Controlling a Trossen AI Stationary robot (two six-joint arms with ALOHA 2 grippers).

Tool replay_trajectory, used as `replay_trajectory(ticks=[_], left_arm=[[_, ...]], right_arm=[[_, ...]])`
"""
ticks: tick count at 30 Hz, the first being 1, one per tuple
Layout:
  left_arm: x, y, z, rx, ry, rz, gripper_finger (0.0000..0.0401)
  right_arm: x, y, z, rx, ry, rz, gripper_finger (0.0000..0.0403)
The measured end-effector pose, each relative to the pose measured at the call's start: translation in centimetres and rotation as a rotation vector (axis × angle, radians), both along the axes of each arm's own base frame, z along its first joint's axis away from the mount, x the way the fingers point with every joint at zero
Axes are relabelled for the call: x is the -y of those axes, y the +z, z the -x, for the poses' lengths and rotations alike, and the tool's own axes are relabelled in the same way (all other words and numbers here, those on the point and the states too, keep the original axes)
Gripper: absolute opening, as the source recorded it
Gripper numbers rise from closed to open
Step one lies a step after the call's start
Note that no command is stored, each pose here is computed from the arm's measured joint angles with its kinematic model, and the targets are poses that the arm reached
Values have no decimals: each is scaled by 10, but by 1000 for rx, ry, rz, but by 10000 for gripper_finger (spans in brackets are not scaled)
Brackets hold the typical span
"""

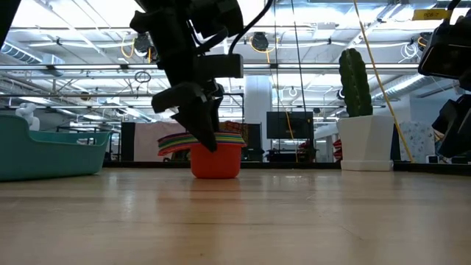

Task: Nest measuring cups in basket
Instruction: Put the nested measuring cups into the green bin

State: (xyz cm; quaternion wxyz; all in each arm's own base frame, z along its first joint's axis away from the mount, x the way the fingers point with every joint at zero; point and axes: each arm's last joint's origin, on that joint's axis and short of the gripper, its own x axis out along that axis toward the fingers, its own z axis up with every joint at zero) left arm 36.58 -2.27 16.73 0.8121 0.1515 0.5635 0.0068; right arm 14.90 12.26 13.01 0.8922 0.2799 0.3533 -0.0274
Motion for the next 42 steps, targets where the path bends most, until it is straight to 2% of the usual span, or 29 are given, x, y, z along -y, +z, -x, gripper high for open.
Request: replay_trajectory(ticks=[7,18,20,27,31,36,42], left_arm=[[0,0,0,-8,-11,36,75],[1,0,1,-10,-1,55,75],[0,0,1,-7,4,42,94],[-2,-1,1,2,46,-10,246],[-2,-1,1,-1,54,-26,304],[-6,-2,2,-8,76,-75,341],[-10,-2,1,-6,88,-77,331]], right_arm=[[0,0,0,0,-2,-2,155],[-1,0,0,-11,14,-13,155],[-1,0,0,-11,14,-14,155],[-2,1,-1,4,19,-25,155],[-2,1,-1,5,19,-25,155],[-2,1,-1,7,17,-32,155],[-2,2,-1,16,17,-41,155]])
